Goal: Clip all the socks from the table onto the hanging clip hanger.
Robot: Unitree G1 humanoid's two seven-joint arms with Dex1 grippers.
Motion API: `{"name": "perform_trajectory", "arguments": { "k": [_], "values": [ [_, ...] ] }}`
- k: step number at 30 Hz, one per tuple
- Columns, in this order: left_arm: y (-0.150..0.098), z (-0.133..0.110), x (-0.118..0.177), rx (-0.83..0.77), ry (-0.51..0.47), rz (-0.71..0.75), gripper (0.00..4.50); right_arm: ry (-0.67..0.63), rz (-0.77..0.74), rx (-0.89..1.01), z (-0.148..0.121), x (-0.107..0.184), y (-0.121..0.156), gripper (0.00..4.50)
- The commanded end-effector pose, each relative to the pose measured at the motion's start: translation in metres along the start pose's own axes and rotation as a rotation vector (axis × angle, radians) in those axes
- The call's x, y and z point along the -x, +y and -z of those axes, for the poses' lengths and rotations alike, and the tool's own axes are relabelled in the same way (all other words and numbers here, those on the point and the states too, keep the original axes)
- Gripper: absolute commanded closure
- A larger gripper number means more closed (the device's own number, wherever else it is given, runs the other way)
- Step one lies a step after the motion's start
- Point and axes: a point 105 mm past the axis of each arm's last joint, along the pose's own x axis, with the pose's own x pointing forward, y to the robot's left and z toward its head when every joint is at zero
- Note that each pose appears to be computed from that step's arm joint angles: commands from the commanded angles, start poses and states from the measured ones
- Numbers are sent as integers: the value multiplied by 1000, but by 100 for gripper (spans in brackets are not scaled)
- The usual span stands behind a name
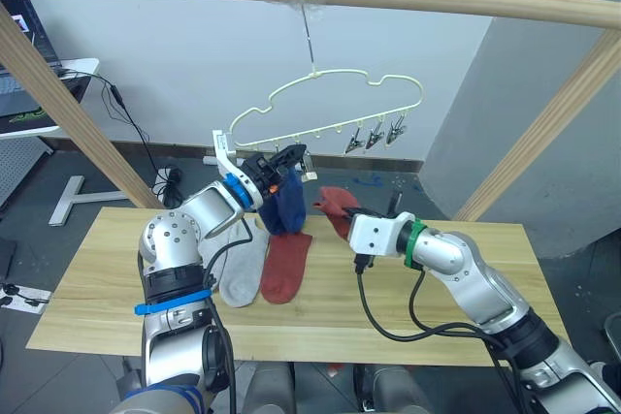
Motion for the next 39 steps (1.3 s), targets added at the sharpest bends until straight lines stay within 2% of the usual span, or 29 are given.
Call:
{"name": "perform_trajectory", "arguments": {
  "k": [1,11,20,21,23,27,30,35,37,39],
  "values": [
    [-9,0,-3,-10,7,23,450,-36,32,33,-13,-3,-10,446],
    [-15,3,-3,0,14,43,450,-84,67,46,-29,-11,-24,446],
    [-20,-1,0,-2,-8,76,450,-84,79,10,-28,-14,-27,446],
    [-21,-2,1,0,-9,82,392,-83,79,6,-28,-14,-27,450],
    [-21,-1,2,-12,3,81,339,-83,81,-5,-27,-14,-27,450],
    [-13,3,5,-60,50,38,201,-85,83,-35,-28,-14,-28,450],
    [-11,3,12,-139,97,20,201,-80,79,-83,-25,-12,-26,450],
    [-1,-2,29,-444,178,-80,197,-36,62,-229,-10,-1,-14,306],
    [-2,-8,37,-534,158,-103,197,-6,62,-296,-2,8,-7,233],
    [-5,-16,43,-651,97,-135,197,24,74,-356,4,18,-3,163]
  ]
}}
